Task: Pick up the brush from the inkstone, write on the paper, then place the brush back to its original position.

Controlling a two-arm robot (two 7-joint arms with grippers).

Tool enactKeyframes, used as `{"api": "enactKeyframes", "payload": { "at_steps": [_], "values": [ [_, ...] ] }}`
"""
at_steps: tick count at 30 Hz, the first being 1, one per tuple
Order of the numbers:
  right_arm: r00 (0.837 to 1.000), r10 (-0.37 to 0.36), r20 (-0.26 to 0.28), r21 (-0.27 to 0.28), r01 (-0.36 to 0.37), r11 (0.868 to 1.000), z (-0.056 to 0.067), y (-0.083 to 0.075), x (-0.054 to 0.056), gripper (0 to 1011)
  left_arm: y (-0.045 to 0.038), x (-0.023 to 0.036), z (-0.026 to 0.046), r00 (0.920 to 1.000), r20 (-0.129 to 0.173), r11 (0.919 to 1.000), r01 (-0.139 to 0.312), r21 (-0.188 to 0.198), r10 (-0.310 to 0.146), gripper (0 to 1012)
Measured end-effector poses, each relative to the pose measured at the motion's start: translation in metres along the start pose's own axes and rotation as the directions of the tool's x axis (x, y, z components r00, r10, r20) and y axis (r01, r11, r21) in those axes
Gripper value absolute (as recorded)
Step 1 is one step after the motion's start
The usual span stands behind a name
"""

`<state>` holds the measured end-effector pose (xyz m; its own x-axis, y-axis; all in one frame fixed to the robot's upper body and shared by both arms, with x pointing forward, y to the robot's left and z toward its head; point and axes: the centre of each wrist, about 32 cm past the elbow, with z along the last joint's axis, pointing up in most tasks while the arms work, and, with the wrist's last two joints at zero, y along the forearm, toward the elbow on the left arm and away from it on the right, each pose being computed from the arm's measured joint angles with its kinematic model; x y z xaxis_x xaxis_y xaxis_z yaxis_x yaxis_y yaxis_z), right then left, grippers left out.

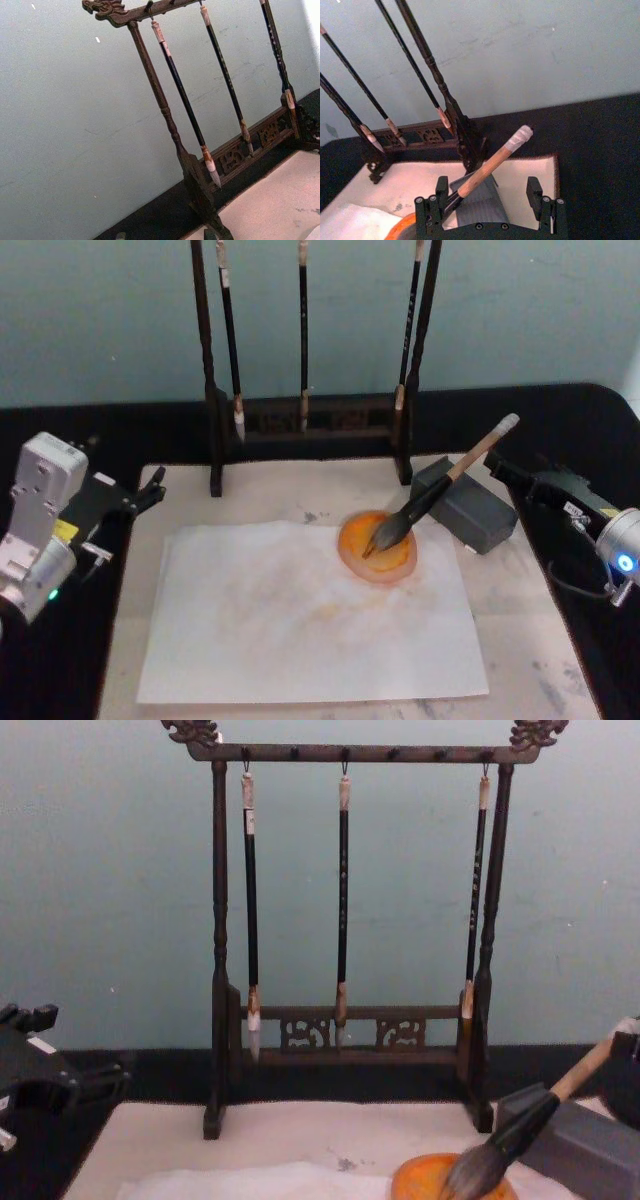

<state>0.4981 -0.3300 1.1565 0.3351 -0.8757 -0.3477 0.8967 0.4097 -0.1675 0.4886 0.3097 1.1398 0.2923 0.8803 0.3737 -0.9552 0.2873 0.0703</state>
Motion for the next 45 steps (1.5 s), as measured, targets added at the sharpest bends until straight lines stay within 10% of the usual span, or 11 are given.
{"api": "enactKeyframes", "payload": {
  "at_steps": [26, 45],
  "values": [
    [0.908, 0.041, -0.416, -0.066, -0.076, 0.995, 0.002, 0.021, 0.013, 1000, 0.0000, 0.0000, 0.0000, 1.0000, 0.000, 1.0000, 0.000, 0.000, 0.000, 1010],
    [0.889, 0.047, -0.456, -0.080, -0.093, 0.992, 0.005, 0.040, 0.020, 1000, 0.0000, 0.0000, 0.0000, 1.0000, 0.000, 1.0000, 0.000, 0.000, 0.000, 1010]
  ]
}}
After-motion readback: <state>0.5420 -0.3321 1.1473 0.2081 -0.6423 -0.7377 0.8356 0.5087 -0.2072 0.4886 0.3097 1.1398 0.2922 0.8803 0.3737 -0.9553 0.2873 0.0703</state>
